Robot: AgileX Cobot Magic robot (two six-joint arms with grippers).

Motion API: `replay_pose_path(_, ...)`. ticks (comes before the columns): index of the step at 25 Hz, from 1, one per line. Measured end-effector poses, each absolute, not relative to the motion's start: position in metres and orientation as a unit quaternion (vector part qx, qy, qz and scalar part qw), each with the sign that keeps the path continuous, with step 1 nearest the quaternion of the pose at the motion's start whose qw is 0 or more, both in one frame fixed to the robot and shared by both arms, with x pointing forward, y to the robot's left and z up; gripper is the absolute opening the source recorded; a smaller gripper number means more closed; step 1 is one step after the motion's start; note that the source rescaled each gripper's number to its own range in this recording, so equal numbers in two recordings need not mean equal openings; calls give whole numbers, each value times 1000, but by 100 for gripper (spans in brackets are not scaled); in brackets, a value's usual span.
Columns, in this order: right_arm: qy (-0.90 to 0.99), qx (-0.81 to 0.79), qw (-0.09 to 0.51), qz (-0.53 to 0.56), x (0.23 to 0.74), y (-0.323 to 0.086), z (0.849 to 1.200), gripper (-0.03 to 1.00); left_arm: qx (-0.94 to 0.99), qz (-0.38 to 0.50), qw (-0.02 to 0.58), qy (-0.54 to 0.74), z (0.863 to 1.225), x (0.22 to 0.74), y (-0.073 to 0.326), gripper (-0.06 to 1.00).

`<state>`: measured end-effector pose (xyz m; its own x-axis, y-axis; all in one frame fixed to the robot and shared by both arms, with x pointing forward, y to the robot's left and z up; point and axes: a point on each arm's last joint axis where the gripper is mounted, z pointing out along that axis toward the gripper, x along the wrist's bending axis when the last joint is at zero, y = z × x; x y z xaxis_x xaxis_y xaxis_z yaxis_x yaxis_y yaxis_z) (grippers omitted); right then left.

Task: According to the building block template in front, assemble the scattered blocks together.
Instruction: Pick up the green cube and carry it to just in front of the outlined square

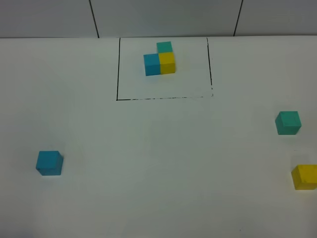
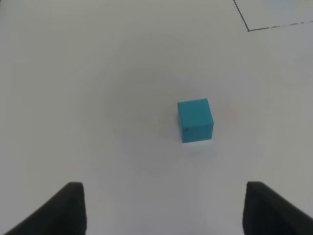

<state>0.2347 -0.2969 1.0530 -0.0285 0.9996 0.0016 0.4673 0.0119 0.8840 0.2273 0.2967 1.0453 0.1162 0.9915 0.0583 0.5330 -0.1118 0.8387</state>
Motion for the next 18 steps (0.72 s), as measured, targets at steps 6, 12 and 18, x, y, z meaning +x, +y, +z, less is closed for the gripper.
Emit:
replay_pose_path(6,614,597,359,371,235,-297,1053,73,665,337,340,573,1045,227,297,54)
replay_pose_path(12,614,597,359,371,235,-297,1053,73,665,337,340,573,1045,227,297,54)
replay_pose_path(18,614,597,359,371,235,-297,1053,73,665,337,340,573,1045,227,297,54)
